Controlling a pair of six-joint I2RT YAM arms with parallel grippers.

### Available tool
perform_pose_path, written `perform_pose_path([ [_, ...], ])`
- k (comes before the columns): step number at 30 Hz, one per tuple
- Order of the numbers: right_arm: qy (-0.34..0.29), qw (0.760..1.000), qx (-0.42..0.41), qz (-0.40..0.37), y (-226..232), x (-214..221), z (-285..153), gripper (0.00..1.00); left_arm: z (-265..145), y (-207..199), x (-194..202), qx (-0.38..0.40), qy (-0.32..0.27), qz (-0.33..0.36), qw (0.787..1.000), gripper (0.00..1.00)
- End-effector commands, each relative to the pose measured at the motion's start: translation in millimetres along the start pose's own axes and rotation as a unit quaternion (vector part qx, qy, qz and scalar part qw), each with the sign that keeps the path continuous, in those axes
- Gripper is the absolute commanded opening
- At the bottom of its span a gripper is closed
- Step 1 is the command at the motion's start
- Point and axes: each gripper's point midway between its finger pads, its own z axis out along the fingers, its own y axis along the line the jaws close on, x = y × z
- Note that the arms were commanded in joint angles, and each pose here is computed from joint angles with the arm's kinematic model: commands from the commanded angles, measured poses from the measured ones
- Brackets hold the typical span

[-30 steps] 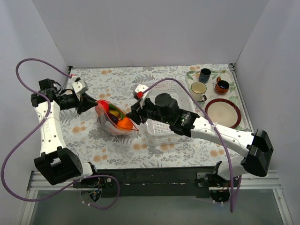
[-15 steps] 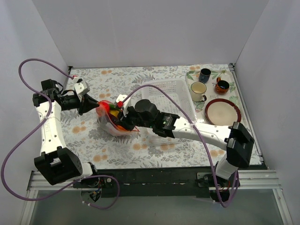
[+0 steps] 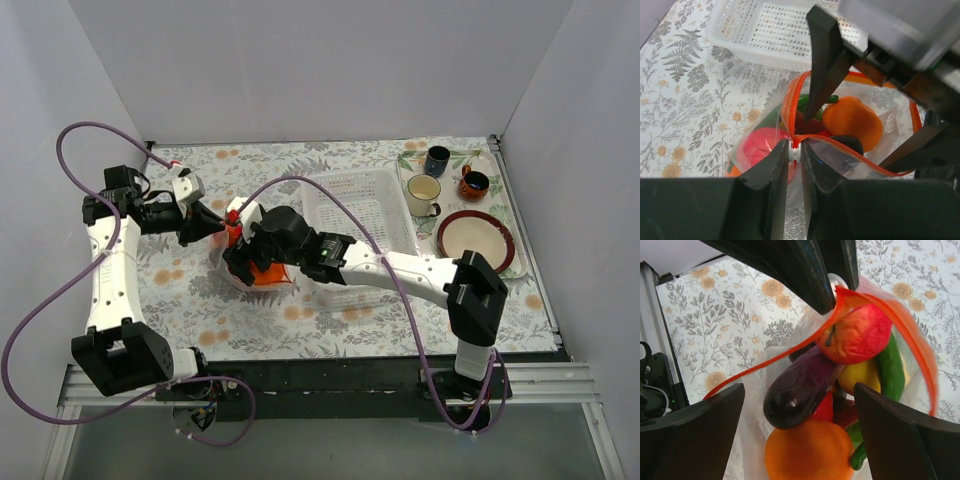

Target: Open the zip-top bag and remove the fake food

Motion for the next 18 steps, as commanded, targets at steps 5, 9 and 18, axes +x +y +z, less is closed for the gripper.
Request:
perform_pose_path([
  [5, 0.050, 0.999, 0.020, -0.006, -0.3, 26.1, 16.5, 0.99, 7.7, -17.2, -21.2, 0.019, -0.029, 0.006, 0.999, 0.06],
  [9, 0.052, 0.998, 0.024, -0.007, -1.8, 34.8, 16.5, 0.88, 8.4, -16.5, -18.0, 0.019, -0.026, 0.004, 0.999, 0.06],
  [18, -0.034, 0.999, 0.023, -0.013, -0.6, -11.1, -9.8, 0.11, 12.2, -8.9, 2.9, 0.010, 0.001, -0.004, 1.000, 0.06],
])
